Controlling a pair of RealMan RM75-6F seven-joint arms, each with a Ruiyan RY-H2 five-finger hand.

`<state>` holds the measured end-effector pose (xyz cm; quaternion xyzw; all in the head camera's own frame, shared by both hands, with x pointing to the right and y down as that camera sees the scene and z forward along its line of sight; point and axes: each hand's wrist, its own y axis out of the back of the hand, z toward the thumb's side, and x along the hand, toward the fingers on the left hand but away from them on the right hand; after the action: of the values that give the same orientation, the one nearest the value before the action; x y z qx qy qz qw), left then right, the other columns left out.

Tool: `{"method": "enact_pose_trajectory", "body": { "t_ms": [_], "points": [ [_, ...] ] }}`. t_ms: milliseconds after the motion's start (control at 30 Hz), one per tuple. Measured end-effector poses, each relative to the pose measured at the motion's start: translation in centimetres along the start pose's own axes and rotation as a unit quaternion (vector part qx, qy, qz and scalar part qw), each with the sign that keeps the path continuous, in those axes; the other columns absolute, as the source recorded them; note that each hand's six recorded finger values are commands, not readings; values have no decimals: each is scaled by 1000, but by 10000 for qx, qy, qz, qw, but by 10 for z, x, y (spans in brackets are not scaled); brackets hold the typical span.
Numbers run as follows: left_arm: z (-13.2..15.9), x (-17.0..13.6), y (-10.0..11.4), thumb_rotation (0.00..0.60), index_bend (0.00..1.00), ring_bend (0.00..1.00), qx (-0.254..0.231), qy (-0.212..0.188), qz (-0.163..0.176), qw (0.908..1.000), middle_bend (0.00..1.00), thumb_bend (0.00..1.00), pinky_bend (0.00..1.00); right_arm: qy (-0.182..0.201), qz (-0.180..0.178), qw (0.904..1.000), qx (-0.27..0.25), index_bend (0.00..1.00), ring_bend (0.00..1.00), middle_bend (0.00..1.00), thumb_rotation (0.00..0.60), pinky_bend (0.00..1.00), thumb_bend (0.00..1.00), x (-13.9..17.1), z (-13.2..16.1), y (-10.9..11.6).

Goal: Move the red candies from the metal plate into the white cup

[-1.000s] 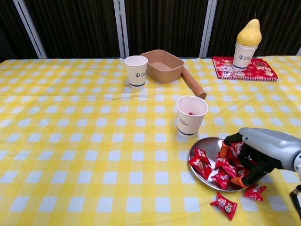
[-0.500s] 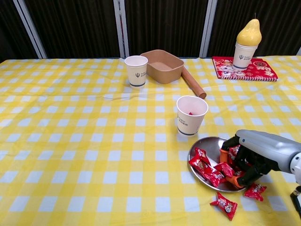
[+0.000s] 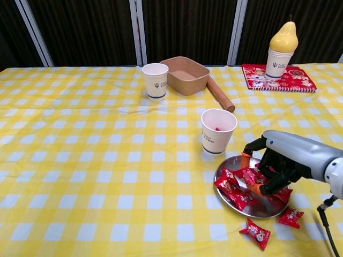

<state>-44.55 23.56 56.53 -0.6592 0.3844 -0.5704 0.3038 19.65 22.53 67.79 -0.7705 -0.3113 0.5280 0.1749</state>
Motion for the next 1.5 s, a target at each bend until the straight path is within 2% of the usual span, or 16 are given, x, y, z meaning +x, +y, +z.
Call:
{"method": "enact_pose_trajectory", "body": {
  "t_ms": [267, 600, 733, 1300, 1500],
  "points": [
    [0, 0, 0, 600, 0, 0, 2, 6, 1, 10000, 0, 0, 0, 126, -186, 9997, -37, 628, 1000, 895, 600, 984, 587, 4, 11, 18],
    [-1, 1, 0, 600, 0, 0, 0, 31, -5, 10000, 0, 0, 0, 377, -613, 9974, -86, 628, 1000, 895, 600, 984, 590, -2, 41, 63],
    [-1, 1, 0, 600, 0, 0, -11, 47, -13, 10000, 0, 0, 0, 380, -677, 9969, -128, 628, 1000, 895, 600, 984, 590, -12, 50, 74],
    [-5, 4, 0, 600, 0, 0, -83, 119, -73, 9999, 0, 0, 0, 205, -700, 9973, -117, 627, 1000, 895, 600, 985, 590, -68, 64, 79],
    [-6, 5, 0, 600, 0, 0, -105, 145, -110, 9998, 0, 0, 0, 131, -713, 9973, -148, 560, 1000, 895, 600, 984, 590, -78, 60, 79]
  ]
}}
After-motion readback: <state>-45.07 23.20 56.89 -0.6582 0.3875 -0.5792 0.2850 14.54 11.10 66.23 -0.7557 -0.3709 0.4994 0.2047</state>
